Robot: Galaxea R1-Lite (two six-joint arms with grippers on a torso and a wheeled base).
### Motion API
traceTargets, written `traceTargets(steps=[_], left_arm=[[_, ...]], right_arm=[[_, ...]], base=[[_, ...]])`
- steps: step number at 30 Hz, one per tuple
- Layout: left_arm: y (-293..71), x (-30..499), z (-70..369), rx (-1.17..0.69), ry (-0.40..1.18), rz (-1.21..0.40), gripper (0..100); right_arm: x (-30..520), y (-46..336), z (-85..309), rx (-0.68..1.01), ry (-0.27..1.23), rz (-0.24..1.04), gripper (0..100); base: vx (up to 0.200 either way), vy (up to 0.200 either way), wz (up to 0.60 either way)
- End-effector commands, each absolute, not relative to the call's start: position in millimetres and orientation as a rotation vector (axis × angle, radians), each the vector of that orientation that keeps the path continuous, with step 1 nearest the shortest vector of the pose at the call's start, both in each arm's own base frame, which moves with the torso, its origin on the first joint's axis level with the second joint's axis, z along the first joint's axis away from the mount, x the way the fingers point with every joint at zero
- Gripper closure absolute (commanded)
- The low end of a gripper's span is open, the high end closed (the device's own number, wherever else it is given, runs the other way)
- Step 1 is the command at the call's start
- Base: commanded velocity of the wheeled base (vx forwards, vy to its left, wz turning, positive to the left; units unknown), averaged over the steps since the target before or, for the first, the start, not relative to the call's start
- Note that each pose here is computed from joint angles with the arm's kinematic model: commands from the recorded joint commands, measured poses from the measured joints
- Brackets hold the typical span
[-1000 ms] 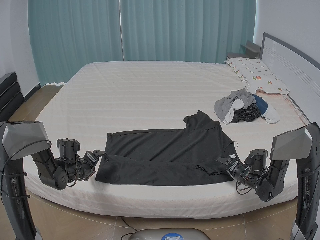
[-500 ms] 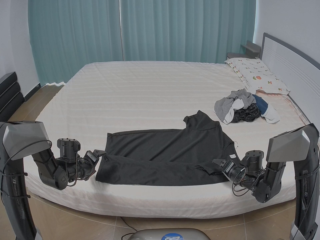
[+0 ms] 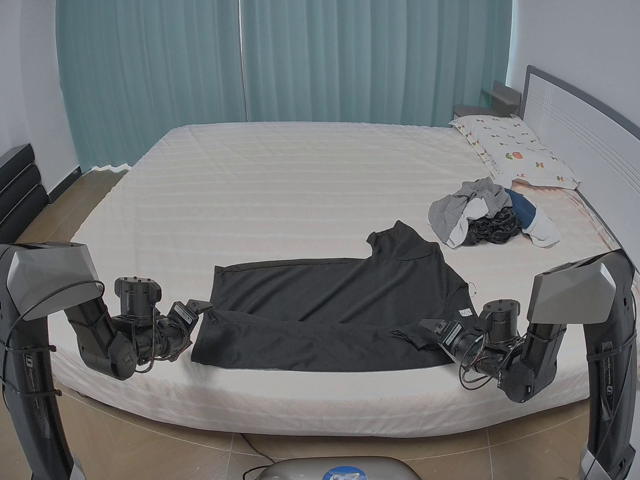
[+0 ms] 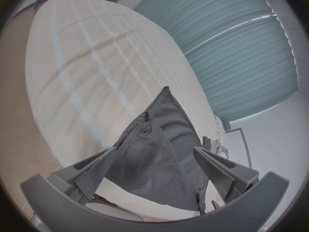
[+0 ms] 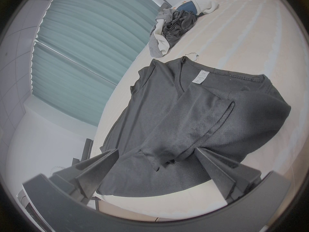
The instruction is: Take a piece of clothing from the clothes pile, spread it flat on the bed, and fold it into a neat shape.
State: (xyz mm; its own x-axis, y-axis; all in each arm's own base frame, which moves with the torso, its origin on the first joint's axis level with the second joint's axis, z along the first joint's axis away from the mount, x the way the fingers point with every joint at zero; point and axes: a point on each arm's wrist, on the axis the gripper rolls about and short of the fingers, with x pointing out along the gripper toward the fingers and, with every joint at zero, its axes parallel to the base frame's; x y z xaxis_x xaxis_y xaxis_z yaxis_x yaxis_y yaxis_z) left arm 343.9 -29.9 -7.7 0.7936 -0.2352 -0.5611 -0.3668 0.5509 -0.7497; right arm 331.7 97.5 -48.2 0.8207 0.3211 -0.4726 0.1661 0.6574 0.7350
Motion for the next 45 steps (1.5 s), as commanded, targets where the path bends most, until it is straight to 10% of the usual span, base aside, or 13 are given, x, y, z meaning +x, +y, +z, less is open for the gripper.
traceTargets(steps=[1,14,15,45], left_arm=[[-30,344,-8,-1.005,0.679,0.087,0],[-30,344,-8,-1.006,0.676,0.089,0],[-30,344,-8,-1.006,0.676,0.089,0],[-29,344,-9,-1.006,0.677,0.091,0]], right_arm=[[334,98,-48,0.864,0.618,0.095,0],[347,97,-46,0.861,0.621,0.069,0],[347,97,-47,0.86,0.623,0.066,100],[309,89,-19,0.851,0.66,0.06,100]], base=[[0.0,0.0,0.0],[0.0,0.0,0.0],[0.0,0.0,0.0],[0.0,0.0,0.0]])
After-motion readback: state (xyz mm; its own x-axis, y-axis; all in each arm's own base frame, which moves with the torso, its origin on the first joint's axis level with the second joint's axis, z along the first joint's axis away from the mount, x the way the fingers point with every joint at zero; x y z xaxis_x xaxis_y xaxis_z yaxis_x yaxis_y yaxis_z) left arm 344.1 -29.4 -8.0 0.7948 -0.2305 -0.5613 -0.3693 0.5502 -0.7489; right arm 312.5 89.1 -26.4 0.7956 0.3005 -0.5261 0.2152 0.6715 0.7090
